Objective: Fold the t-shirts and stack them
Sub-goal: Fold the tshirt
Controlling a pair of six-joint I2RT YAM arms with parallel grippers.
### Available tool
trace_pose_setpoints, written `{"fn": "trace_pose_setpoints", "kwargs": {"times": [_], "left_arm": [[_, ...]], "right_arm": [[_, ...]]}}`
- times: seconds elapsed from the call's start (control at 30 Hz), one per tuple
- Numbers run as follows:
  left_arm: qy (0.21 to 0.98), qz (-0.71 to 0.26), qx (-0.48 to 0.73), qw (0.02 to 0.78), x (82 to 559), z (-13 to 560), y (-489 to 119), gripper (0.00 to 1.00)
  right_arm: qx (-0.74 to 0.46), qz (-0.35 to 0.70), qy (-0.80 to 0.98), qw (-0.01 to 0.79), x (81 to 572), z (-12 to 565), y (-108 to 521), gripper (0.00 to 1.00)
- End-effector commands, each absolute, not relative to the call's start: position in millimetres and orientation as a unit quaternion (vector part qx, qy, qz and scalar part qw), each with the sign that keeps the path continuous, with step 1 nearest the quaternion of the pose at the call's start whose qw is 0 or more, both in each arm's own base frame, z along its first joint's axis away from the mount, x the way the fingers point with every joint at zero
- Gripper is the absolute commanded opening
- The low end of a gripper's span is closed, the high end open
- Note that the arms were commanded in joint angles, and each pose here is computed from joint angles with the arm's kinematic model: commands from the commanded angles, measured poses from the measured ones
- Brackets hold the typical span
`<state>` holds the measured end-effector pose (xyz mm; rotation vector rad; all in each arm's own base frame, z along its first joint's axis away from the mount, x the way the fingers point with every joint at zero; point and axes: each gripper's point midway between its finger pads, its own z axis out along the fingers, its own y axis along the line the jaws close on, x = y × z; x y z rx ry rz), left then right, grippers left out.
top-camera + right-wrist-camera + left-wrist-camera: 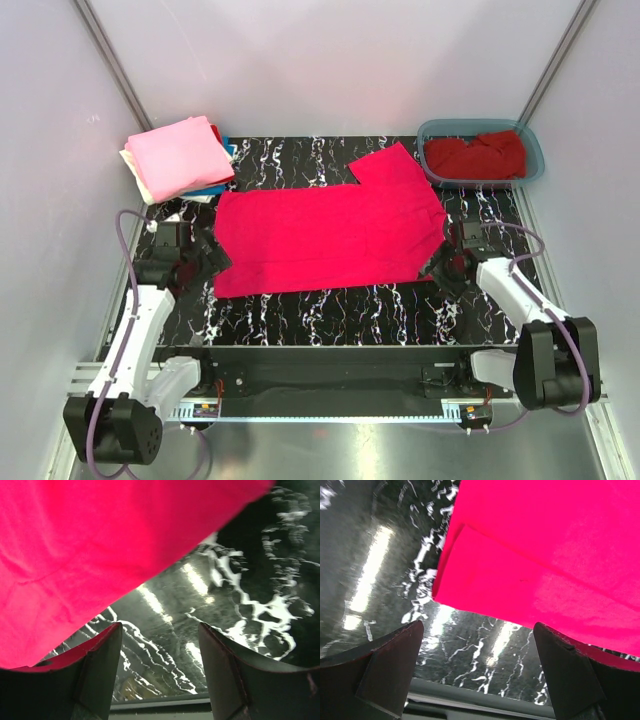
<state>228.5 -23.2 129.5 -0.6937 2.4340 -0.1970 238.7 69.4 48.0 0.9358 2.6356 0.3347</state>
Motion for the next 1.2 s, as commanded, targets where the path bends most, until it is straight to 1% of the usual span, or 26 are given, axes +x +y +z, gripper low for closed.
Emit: {"fn": "trace_pose_setpoints", "kwargs": {"times": [0.0,0.13,0.23,0.27,0.57,0.7,0.73,0.83,0.87,0.93,0.97,1.0,1.03,1.13,1.17], "left_arm": [[0.898,-0.126,-0.286,0.311,231.7,128.7,-38.3,0.99],[0.892,-0.139,-0.307,0.301,231.4,105.4,-42.6,0.99],[0.889,-0.138,-0.315,0.302,233.8,98.7,-41.7,0.99],[0.889,-0.135,-0.318,0.301,233.3,95.3,-40.9,0.99],[0.878,-0.11,-0.34,0.32,234.5,79.0,-28.8,0.99],[0.871,-0.103,-0.351,0.327,231.6,75.1,-24.3,0.99],[0.871,-0.098,-0.353,0.328,230.5,74.4,-22.4,0.99],[0.867,-0.083,-0.364,0.331,228.1,74.2,-16.4,0.99],[0.866,-0.08,-0.366,0.33,227.6,73.5,-15.4,0.99],[0.866,-0.074,-0.373,0.326,225.9,69.7,-13.7,0.99],[0.868,-0.072,-0.374,0.32,223.4,64.2,-13.7,0.98],[0.867,-0.073,-0.376,0.32,223.5,62.2,-14.1,0.97],[0.867,-0.073,-0.376,0.318,223.2,60.1,-14.1,0.96],[0.87,-0.069,-0.377,0.311,221.2,49.7,-13.8,0.91],[0.872,-0.068,-0.378,0.303,219.0,43.3,-14.5,0.87]], "right_arm": [[0.375,0.092,0.898,0.213,250.7,56.1,46.4,0.69],[0.404,0.082,0.887,0.207,257.9,48.4,21.5,0.68],[0.422,0.071,0.882,0.198,261.4,39.1,5.1,0.65],[0.421,0.085,0.883,0.191,264.4,36.1,8.4,0.61],[0.422,0.078,0.882,0.193,282.6,15.4,0.5,0.56],[0.425,0.078,0.88,0.196,288.3,17.0,-3.8,0.51],[0.425,0.078,0.88,0.197,289.0,16.5,-4.5,0.47],[0.422,0.082,0.882,0.194,289.8,14.8,-4.2,0.39],[0.422,0.085,0.882,0.192,289.9,15.0,-3.3,0.3],[0.422,0.089,0.882,0.191,289.5,14.0,-3.3,0.19],[0.42,0.092,0.883,0.191,289.4,14.3,-2.3,0.08],[0.419,0.093,0.883,0.192,289.5,14.2,-2.3,0.03],[0.42,0.094,0.882,0.191,289.2,14.1,-2.4,0.0],[0.419,0.098,0.882,0.19,288.8,13.9,-1.9,0.0],[0.418,0.099,0.883,0.189,288.0,13.8,-1.8,0.0]]}}
